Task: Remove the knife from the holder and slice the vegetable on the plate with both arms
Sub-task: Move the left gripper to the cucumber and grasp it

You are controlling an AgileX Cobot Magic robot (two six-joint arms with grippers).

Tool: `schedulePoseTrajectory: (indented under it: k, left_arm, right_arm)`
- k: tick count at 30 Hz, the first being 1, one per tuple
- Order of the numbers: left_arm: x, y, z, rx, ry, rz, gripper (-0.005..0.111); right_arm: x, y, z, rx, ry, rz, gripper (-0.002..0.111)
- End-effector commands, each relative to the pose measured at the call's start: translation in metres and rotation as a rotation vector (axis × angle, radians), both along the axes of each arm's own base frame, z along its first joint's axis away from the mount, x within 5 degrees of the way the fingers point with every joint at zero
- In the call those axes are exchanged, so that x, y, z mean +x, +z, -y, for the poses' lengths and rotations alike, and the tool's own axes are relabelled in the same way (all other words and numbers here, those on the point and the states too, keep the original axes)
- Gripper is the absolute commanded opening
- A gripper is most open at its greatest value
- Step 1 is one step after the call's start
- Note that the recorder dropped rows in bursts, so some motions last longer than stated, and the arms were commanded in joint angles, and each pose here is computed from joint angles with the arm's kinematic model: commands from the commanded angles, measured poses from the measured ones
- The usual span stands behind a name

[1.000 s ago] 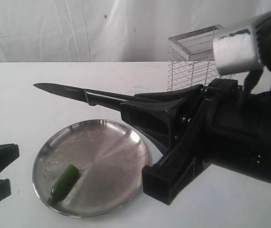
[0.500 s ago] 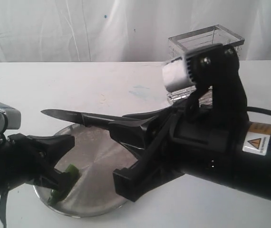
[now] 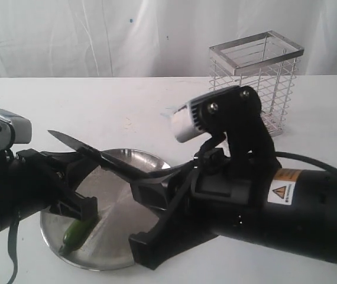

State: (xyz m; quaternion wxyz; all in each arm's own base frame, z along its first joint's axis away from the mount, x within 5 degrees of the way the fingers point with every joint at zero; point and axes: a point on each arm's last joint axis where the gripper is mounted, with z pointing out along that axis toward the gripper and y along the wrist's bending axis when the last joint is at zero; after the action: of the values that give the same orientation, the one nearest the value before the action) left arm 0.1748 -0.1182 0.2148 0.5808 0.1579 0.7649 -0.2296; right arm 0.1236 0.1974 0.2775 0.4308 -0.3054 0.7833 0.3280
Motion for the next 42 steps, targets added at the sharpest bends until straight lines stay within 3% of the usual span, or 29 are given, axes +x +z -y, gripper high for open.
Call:
schedulePoseTrajectory:
  k: [1, 13, 20, 26, 34, 42]
  left_arm:
    - [0.0, 0.005, 0.002, 0.01, -0.016, 0.042, 0.0]
    - [-0.004, 0.001, 0.001, 0.065, -0.042, 0.001, 0.0]
    - [-0.023, 0.007, -0.012, 0.208, -0.073, -0.066, 0.0]
    - [-0.04, 0.016, -0.024, 0.248, -0.083, -0.091, 0.0]
    - [-0.046, 0.017, -0.028, 0.237, -0.074, -0.131, 0.0]
    - [-0.03, 0.006, -0.019, 0.169, -0.031, -0.175, 0.0]
  right_arm:
    - [-0.004, -0.011, -0.003, -0.065, 0.047, -0.066, 0.003]
    - [0.002, -0.011, -0.005, -0.051, 0.015, -0.038, 0.0]
    - [0.006, -0.01, -0.003, -0.042, -0.01, -0.029, 0.0]
    - [-0.003, -0.038, -0.002, -0.282, 0.137, -0.129, 0.0]
    - [0.012, -0.067, -0.009, -0.41, 0.085, -0.138, 0.0]
    - [0.023, -0.079, -0.021, -0.367, 0.048, -0.116, 0.0]
